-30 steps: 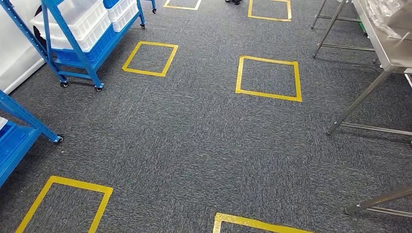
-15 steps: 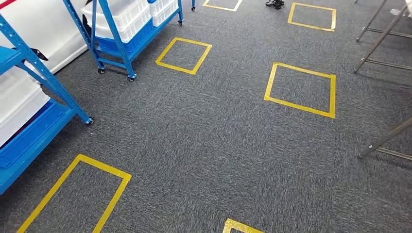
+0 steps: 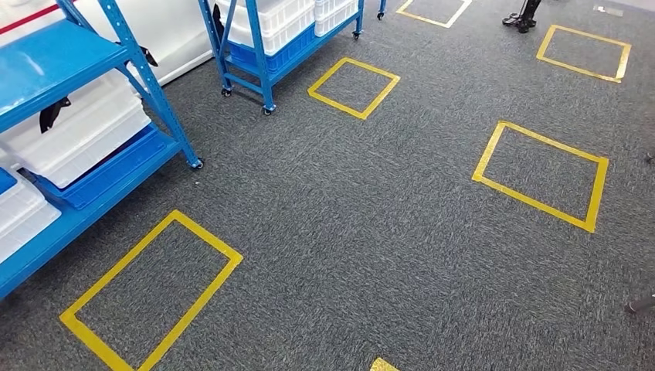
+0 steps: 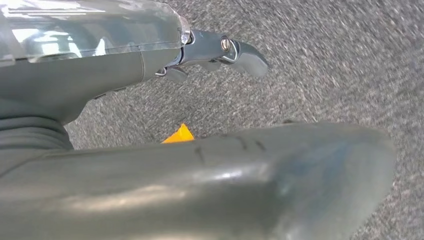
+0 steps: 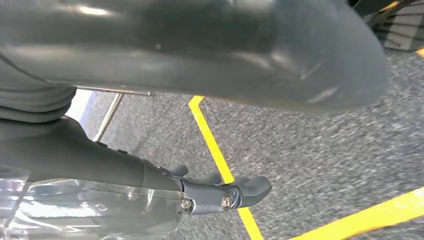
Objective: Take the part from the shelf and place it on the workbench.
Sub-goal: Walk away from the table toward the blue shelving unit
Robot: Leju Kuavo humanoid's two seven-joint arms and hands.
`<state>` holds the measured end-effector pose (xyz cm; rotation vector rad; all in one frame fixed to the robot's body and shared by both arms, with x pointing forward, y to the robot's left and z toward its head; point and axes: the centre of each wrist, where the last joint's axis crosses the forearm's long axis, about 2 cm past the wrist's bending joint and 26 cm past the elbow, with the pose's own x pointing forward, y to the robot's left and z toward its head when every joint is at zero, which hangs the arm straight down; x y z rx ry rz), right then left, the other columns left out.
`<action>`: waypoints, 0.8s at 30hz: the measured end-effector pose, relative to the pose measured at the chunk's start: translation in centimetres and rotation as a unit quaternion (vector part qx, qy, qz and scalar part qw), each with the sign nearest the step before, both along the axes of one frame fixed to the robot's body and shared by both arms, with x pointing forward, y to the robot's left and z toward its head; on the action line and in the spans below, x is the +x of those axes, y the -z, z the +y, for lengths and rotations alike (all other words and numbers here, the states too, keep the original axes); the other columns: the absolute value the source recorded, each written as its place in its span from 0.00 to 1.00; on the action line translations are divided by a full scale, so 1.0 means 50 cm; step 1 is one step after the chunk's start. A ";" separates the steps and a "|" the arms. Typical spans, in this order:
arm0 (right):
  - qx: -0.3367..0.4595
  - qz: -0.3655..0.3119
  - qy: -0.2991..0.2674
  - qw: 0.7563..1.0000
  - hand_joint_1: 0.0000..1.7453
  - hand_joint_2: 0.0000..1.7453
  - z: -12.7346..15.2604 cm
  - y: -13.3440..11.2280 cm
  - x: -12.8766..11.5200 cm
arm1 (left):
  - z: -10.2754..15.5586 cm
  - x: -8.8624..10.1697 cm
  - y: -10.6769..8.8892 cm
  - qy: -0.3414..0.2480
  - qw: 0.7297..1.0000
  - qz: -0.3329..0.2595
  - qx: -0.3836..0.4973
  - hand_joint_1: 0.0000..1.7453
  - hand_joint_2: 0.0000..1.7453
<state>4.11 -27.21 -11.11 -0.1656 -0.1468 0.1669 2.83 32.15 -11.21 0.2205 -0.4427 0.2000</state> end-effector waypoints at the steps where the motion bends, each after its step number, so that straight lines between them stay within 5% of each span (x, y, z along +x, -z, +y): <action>1: 0.000 -0.001 0.000 1.000 0.00 0.00 0.000 0.000 0.003 | 0.000 -0.002 0.000 0.000 1.000 0.001 0.000 0.00 0.00; 24: -0.005 0.009 -0.002 1.000 0.00 0.00 0.000 0.001 -0.007 | -0.008 -0.001 0.000 0.005 1.000 0.004 -0.001 0.00 0.00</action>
